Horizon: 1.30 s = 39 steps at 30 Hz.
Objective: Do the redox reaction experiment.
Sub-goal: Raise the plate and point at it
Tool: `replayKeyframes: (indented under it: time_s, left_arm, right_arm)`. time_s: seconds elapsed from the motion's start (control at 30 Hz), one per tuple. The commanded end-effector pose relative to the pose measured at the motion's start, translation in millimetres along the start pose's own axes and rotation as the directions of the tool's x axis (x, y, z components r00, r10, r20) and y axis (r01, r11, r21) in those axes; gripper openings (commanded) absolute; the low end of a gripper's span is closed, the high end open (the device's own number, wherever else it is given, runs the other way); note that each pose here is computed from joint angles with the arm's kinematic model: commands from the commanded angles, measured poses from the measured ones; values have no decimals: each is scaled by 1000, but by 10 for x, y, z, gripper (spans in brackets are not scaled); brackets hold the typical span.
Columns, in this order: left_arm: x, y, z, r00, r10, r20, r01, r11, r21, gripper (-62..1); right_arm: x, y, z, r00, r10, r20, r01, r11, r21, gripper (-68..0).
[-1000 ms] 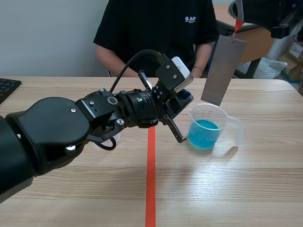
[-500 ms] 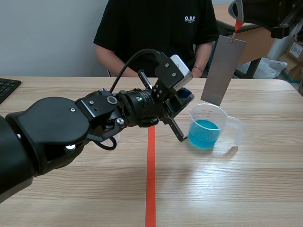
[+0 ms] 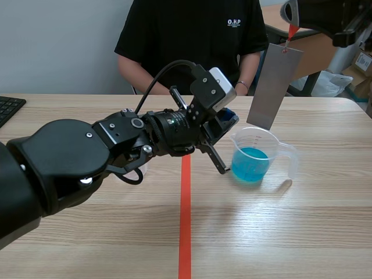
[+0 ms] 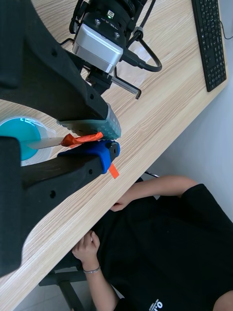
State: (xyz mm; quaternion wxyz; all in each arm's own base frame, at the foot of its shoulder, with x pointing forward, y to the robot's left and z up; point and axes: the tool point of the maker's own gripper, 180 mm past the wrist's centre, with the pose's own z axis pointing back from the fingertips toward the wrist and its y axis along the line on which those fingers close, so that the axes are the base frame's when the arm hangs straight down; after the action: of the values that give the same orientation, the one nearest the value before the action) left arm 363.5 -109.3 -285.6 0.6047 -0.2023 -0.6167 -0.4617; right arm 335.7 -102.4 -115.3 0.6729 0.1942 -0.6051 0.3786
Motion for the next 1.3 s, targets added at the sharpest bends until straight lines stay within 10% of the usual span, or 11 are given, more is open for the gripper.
replayKeyframes:
  time_s: [0.0,0.67,1.27]
  left_arm:
    - [55,86,31,1000,-11,18,10,1000,13,-560]
    - [-716,465,2098,964,151,-218,-115,979,168,-560]
    - [-1534,-36,3956,736,384,-557,-136,890,434,-560]
  right_arm:
    - [158,-46,53,999,36,38,-36,999,-11,-660]
    - [156,-47,53,999,37,36,-36,999,-11,-660]
    - [156,-47,52,999,37,36,-36,999,-11,-660]
